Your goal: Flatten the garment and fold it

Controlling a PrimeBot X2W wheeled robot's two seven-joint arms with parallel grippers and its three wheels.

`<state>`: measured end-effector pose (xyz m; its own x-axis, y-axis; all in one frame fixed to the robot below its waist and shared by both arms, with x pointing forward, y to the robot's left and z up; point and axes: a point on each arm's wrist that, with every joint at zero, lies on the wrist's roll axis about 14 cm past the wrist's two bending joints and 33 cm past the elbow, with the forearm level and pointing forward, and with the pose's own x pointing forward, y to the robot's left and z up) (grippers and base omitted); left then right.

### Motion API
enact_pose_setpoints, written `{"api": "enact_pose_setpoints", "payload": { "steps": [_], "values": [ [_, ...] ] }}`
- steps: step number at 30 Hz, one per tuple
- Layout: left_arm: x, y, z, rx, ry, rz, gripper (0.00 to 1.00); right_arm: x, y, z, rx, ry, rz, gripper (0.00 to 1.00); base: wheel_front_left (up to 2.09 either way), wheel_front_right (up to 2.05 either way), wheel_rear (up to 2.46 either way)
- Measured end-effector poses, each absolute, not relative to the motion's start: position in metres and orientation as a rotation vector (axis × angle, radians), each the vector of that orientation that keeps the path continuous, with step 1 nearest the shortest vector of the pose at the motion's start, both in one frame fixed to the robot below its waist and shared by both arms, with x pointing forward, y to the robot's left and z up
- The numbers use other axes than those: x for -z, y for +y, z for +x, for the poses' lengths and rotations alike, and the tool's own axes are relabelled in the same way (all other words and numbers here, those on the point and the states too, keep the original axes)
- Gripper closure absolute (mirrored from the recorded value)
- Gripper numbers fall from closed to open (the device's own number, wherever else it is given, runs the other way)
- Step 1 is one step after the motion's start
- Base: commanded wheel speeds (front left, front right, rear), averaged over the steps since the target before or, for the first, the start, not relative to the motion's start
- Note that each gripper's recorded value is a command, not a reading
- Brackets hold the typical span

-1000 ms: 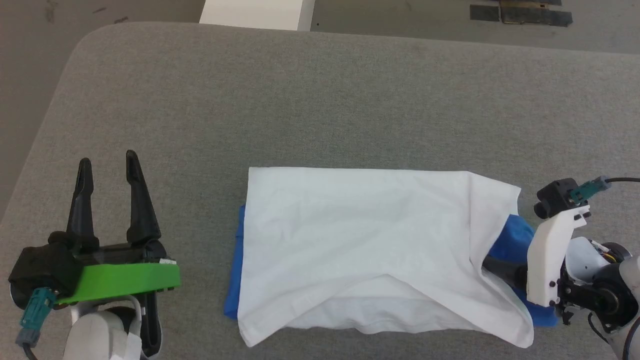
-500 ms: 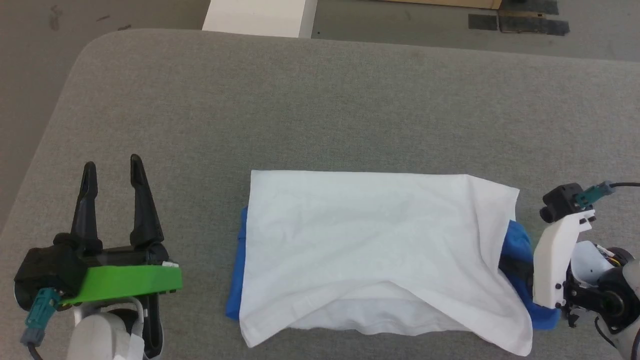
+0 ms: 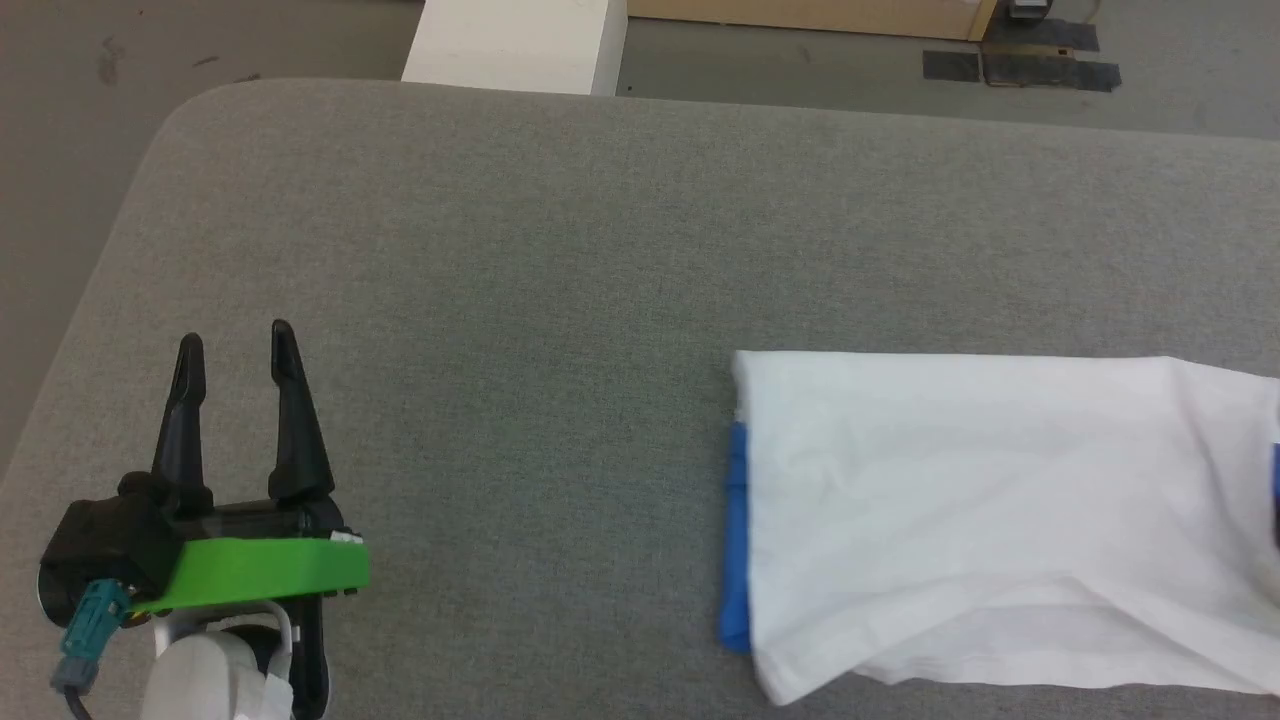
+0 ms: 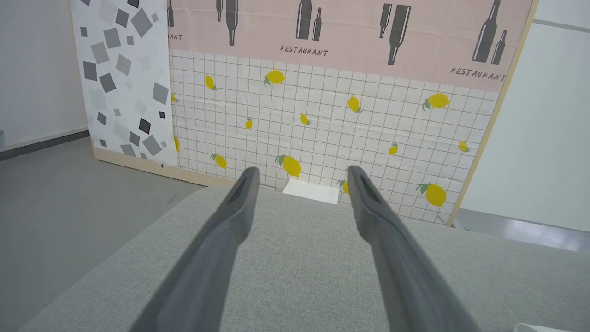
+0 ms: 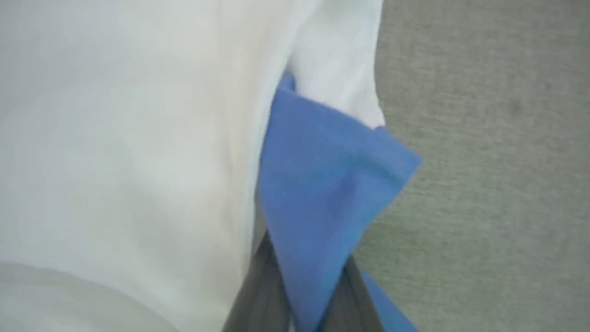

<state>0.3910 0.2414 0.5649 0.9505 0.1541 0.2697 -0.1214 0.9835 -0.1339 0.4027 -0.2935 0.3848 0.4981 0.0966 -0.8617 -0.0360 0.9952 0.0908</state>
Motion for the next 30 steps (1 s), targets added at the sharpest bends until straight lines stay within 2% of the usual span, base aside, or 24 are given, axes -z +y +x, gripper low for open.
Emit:
{"api": "enact_pose_setpoints", "payload": {
  "steps": [4, 8, 20, 30],
  "values": [
    [-0.565, 0.239, 0.39, -0.131, -0.283, -0.118, 0.0, -0.387, -0.317, 0.399, -0.003, 1.054, 0.005, 1.0, 0.0, 0.0, 0.0],
    [-0.567, 0.237, 0.389, -0.123, -0.288, -0.121, 0.0, -0.399, -0.314, 0.401, -0.018, 1.04, -0.072, 1.0, 0.0, 0.0, 0.0],
    [-0.577, 0.233, 0.379, -0.111, -0.316, -0.132, 0.0, -0.476, -0.211, 0.403, -0.342, 0.909, -0.243, 1.0, 0.0, 0.0, 0.0],
    [-0.575, 0.238, 0.374, -0.128, -0.311, -0.138, 0.0, -0.462, -0.12, 0.393, -0.568, 0.91, -0.184, 1.0, 0.0, 0.0, 0.0]
  ]
}}
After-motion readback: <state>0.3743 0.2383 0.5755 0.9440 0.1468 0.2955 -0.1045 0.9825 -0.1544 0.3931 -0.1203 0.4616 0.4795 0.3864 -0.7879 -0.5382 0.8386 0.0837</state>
